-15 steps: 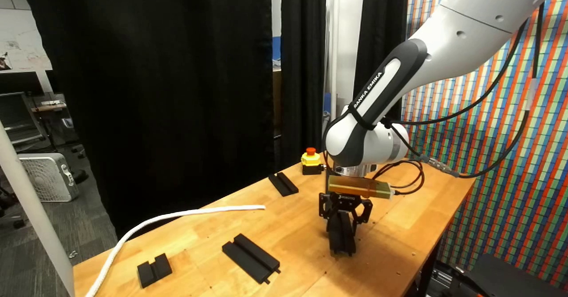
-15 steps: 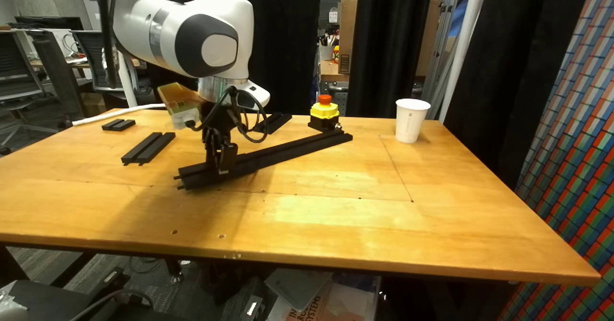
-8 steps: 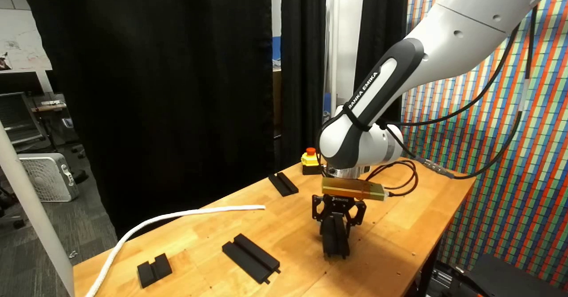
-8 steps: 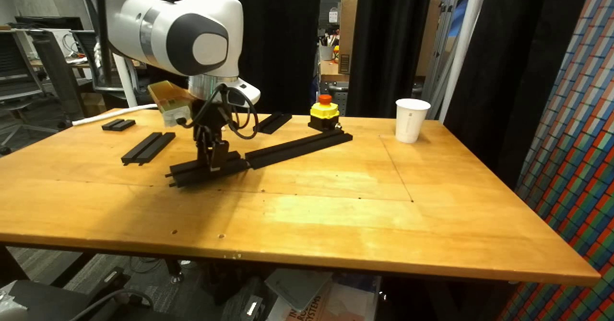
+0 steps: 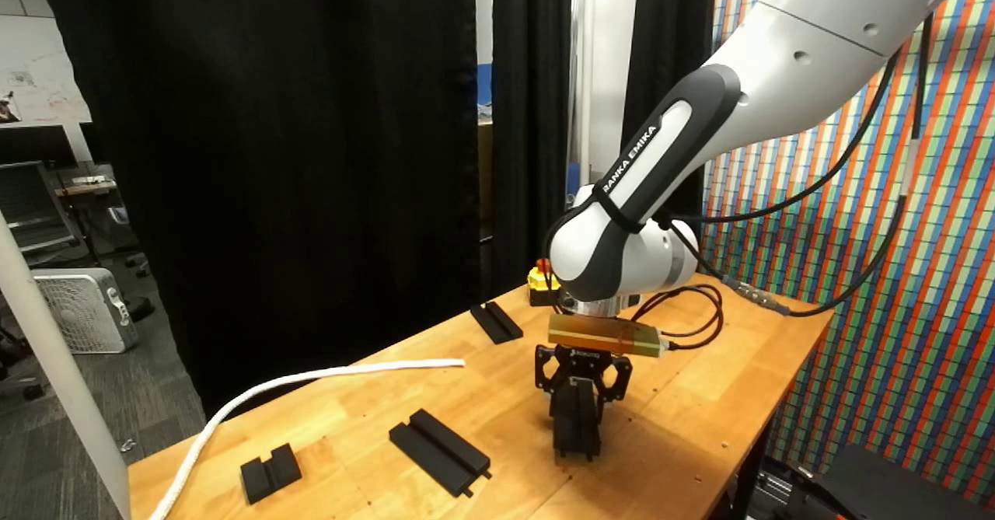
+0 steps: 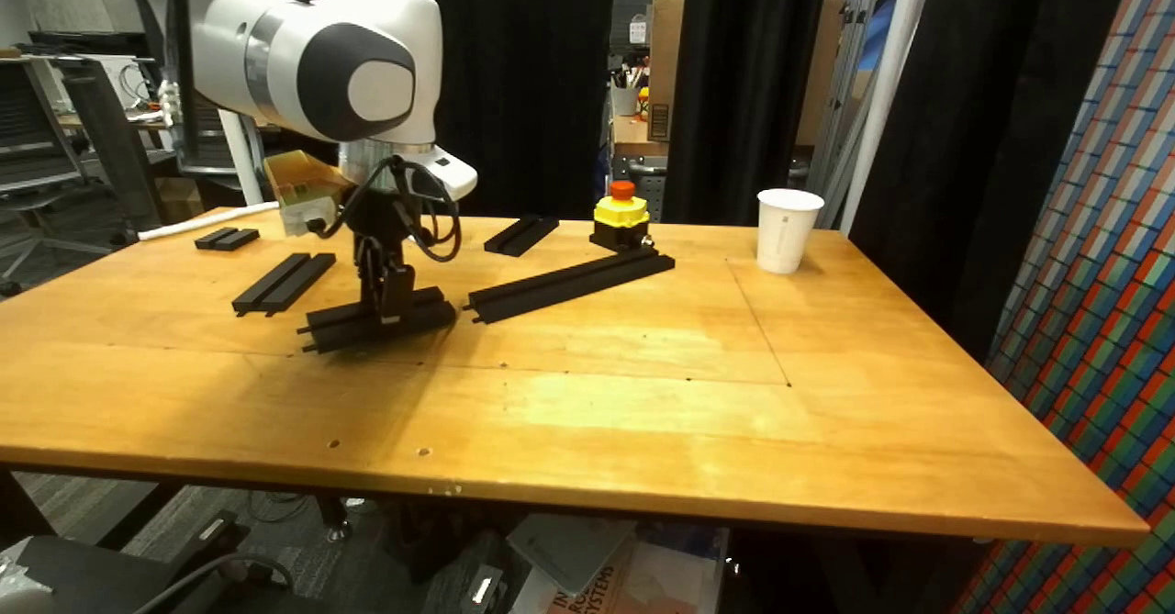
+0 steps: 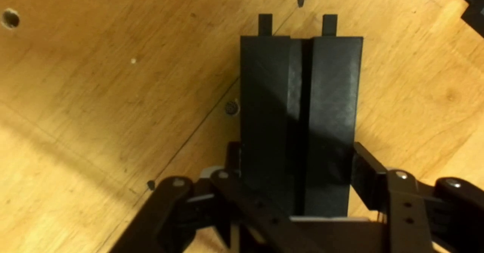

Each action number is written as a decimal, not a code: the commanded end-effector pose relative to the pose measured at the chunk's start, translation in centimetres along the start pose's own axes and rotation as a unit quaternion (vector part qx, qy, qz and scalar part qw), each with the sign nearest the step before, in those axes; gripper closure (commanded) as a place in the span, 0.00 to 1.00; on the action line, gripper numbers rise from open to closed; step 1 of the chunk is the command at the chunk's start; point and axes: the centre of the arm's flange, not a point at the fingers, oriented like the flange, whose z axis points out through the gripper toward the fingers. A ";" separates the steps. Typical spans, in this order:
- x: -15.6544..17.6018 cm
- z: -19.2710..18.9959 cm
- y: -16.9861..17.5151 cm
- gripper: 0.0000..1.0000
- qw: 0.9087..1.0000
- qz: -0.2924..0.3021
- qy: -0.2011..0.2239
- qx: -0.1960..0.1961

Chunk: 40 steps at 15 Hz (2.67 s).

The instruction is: Connect the pads

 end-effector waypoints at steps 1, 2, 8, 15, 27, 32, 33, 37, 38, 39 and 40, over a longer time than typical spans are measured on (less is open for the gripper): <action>-0.7 -0.6 -1.2 0.55 0.999 0.045 0.006 -0.005; -1.1 -0.5 -1.4 0.55 0.999 0.053 0.009 -0.009; -2.9 -0.1 -3.1 0.55 0.997 0.063 0.030 -0.035; -3.9 0.3 -3.3 0.55 0.996 0.065 0.053 -0.043; 0.2 -0.5 -0.3 0.55 0.995 0.066 0.058 -0.040; 2.1 -0.9 0.7 0.55 0.996 0.056 0.057 -0.033; 2.4 -0.9 0.8 0.55 0.996 0.053 0.056 -0.032; 2.9 -0.8 0.7 0.55 0.998 0.039 0.045 -0.020; 3.0 -0.9 0.6 0.55 0.998 0.039 0.040 -0.017; 3.0 -0.9 0.5 0.55 0.999 0.037 0.036 -0.014; 3.0 -0.9 0.3 0.55 0.999 0.036 0.034 -0.011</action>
